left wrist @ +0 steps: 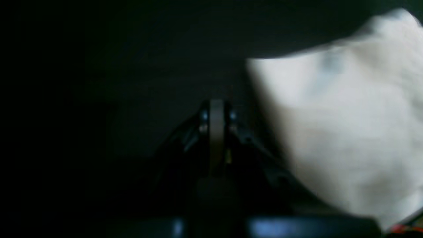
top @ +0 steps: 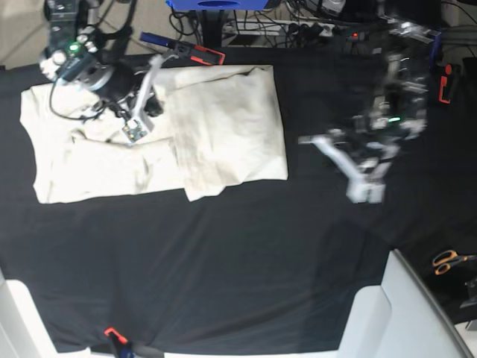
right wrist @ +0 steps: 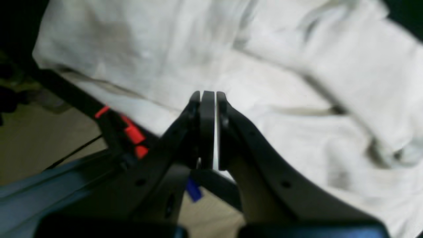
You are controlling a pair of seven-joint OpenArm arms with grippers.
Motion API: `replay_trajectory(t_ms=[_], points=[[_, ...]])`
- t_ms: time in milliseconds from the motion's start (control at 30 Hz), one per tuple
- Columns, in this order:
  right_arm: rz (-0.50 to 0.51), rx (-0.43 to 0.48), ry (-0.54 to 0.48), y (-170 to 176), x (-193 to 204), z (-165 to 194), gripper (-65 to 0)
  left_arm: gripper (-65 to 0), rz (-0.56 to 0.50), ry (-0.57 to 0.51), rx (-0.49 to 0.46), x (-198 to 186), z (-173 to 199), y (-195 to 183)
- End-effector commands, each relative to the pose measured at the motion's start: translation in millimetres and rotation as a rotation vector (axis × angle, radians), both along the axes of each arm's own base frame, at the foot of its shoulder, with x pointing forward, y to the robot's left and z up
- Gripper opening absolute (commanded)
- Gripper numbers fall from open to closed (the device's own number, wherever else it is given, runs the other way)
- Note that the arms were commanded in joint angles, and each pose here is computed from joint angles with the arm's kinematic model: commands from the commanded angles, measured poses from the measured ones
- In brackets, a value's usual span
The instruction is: Fold the T-shirt properly
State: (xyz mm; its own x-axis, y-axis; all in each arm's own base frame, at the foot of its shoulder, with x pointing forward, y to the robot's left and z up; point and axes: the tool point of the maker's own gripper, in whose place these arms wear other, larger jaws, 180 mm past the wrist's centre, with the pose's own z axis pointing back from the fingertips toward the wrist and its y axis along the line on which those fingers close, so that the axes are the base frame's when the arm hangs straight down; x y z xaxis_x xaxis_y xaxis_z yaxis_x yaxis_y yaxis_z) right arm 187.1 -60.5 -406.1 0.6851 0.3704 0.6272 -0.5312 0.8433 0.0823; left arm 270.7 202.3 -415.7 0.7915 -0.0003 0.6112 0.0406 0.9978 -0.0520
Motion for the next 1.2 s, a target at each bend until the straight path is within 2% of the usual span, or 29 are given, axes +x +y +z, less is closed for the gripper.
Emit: replay_trajectory(t_ms=[0,100,200,300,367,600,733,1167], points=[[-0.006,0.030,-0.056,3.7,11.6,12.5,-63.5,-65.0,0.033,-0.003,0.031,-5.8,4.1,21.6],[-0.004,0.027,-0.051,4.8,21.2,9.5,-60.3,-65.0,0.113,0.035,0.105,-30.2,1.9,71.0],[-0.018,0.031,-0.014,0.5,27.5,-2.5,-48.8,-65.0,0.190,0.060,0.159,-53.3,5.6,110.9],[-0.101,0.128,0.019,-9.2,33.7,-12.1,-35.1,-65.0,0.268,0.061,0.189,-68.0,12.7,140.5],[-0.138,0.178,0.060,-11.4,30.7,-23.5,-29.3,-65.0,0.294,0.060,0.201,-73.3,15.6,150.5],[-0.145,0.206,0.122,-9.7,20.2,-40.4,-26.7,-65.0,0.296,0.063,0.197,-74.6,14.1,149.0],[-0.139,0.191,0.155,-10.4,14.3,-44.9,-18.9,-65.0,0.297,0.065,0.195,-75.1,13.4,148.8],[-0.151,0.219,0.262,-3.5,-6.1,-73.3,-19.1,-65.0,0.318,0.100,0.196,-84.1,3.2,155.3]])
